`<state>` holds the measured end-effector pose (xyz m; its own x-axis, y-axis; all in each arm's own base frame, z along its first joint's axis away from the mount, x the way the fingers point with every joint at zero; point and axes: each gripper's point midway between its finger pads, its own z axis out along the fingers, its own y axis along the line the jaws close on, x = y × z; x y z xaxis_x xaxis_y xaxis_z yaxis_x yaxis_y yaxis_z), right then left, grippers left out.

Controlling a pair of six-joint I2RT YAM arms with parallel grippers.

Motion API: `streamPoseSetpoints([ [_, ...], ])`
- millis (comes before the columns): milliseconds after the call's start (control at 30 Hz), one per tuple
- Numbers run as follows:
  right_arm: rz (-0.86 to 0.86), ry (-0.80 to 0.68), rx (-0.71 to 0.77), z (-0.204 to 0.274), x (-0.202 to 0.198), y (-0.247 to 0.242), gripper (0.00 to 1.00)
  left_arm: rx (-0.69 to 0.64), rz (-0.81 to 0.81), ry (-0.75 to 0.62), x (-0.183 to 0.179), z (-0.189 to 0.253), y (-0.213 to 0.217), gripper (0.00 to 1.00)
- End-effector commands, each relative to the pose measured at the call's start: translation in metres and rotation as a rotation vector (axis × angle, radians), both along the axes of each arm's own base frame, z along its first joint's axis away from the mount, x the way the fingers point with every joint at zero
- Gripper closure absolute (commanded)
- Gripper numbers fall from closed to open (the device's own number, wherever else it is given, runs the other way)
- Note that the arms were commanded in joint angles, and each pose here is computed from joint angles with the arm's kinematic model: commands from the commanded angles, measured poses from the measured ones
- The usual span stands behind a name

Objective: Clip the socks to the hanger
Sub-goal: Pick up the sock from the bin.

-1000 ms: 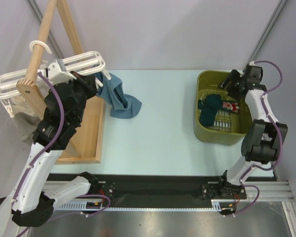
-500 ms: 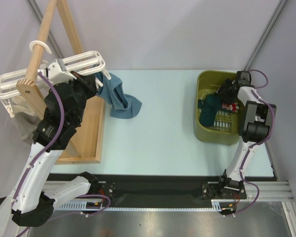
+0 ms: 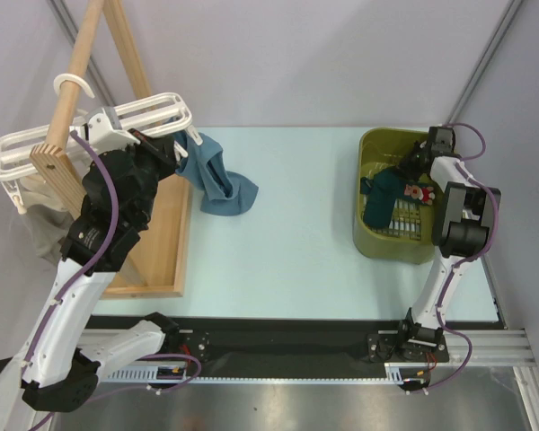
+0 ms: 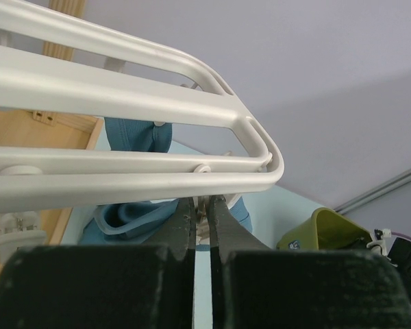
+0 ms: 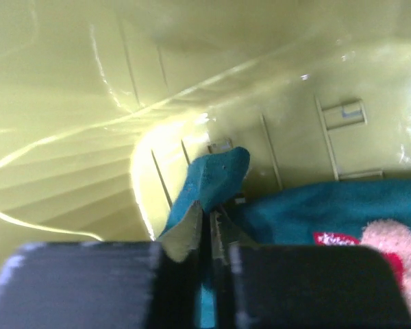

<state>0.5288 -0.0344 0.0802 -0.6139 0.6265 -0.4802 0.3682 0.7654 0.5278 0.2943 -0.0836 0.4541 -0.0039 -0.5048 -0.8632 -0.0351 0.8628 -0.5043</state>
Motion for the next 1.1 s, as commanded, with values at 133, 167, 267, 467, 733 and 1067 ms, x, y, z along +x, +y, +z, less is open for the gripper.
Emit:
streamPoseSetpoints([
  [133,0.032,-0.134,-0.083,0.08,0.0,0.002,1.0,0.003,-0.077,0.032,-0.001,-0.011,-0.015,1.0],
  [167,0.05,-0.151,-0.095,0.091,-0.007,0.012,1.0,0.002,-0.08,0.034,-0.001,-0.012,-0.016,1.0],
  [267,0.107,-0.276,-0.137,0.151,-0.038,0.039,1.0,0.0,-0.078,0.03,-0.002,-0.01,-0.015,1.0],
  [467,0.266,-0.443,-0.166,0.243,-0.101,0.082,1.0,-0.015,-0.083,0.019,-0.008,-0.006,-0.013,1.0],
  [733,1.052,-0.73,0.097,0.304,-0.239,0.266,1.0,-0.054,-0.114,0.02,-0.011,-0.007,-0.018,1.0],
  [1067,1.655,-0.966,0.574,0.325,-0.366,0.384,1.0,-0.128,-0.162,0.029,-0.014,-0.008,-0.029,1.0],
])
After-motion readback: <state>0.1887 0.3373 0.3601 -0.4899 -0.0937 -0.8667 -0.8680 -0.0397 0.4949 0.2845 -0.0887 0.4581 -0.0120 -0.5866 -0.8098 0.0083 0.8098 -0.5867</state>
